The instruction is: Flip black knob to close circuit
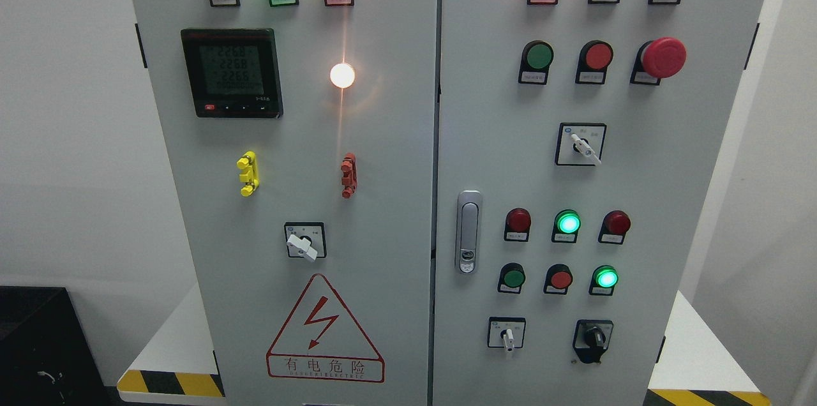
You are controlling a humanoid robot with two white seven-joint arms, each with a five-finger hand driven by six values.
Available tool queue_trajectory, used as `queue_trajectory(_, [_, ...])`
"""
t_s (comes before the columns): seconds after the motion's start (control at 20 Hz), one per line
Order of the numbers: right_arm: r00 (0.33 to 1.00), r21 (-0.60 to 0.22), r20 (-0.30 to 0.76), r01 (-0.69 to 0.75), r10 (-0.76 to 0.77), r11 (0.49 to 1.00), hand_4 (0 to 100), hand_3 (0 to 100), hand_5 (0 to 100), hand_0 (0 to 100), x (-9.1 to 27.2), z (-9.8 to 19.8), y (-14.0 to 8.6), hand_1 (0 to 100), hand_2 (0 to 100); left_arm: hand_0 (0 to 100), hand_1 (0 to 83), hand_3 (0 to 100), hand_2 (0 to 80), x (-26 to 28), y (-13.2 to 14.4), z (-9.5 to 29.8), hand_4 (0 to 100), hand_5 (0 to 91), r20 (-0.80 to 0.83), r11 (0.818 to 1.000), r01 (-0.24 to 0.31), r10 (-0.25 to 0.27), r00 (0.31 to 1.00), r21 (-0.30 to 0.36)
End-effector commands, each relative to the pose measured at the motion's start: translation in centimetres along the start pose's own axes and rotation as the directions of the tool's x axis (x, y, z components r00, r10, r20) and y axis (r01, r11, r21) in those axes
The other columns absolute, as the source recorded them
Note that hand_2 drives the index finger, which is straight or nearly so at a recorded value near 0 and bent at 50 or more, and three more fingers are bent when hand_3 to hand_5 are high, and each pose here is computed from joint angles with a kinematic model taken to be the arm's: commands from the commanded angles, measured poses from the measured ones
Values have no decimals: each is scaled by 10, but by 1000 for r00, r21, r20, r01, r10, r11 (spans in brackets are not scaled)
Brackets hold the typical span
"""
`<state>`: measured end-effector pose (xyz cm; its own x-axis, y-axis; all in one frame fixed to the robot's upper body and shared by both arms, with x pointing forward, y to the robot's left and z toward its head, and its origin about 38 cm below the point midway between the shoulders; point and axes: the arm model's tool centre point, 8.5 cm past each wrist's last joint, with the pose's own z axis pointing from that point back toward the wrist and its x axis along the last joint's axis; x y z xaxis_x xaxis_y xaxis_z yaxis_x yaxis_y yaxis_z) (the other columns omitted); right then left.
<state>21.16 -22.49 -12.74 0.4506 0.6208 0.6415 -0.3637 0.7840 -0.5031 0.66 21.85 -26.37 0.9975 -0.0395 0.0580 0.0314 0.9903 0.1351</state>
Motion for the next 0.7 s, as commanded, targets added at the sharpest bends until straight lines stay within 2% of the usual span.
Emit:
queue_trajectory(0.0, [975,-224,177,-95,137,970,590,719,492,0,74,9,-69,0,537,120,556,0,0,-3,-2,0,0,0,8,1000,-4,4,1000,-3])
queue_trajectory(0.15, [958,-285,200,-144,205,948,626,752,548,0,92,14,-84,0,585,120,556,0,0,-3,-2,0,0,0,8,1000,-4,4,1000,-3])
queue_trajectory(0.4, [940,-395,167,-212,297,894,705,831,670,0,116,15,-109,0,675,120,556,0,0,-4,-2,0,0,0,6,1000,-4,4,1000,-3])
queue_trajectory(0.5, [936,-436,146,-231,321,870,760,897,759,0,125,14,-118,0,728,120,556,0,0,-3,-2,0,0,0,8,1000,-4,4,1000,-3])
queue_trajectory(0.65, [933,-478,119,-246,340,843,801,944,829,0,137,12,-130,0,784,120,556,0,0,-4,-2,0,0,0,6,1000,-4,4,1000,-3])
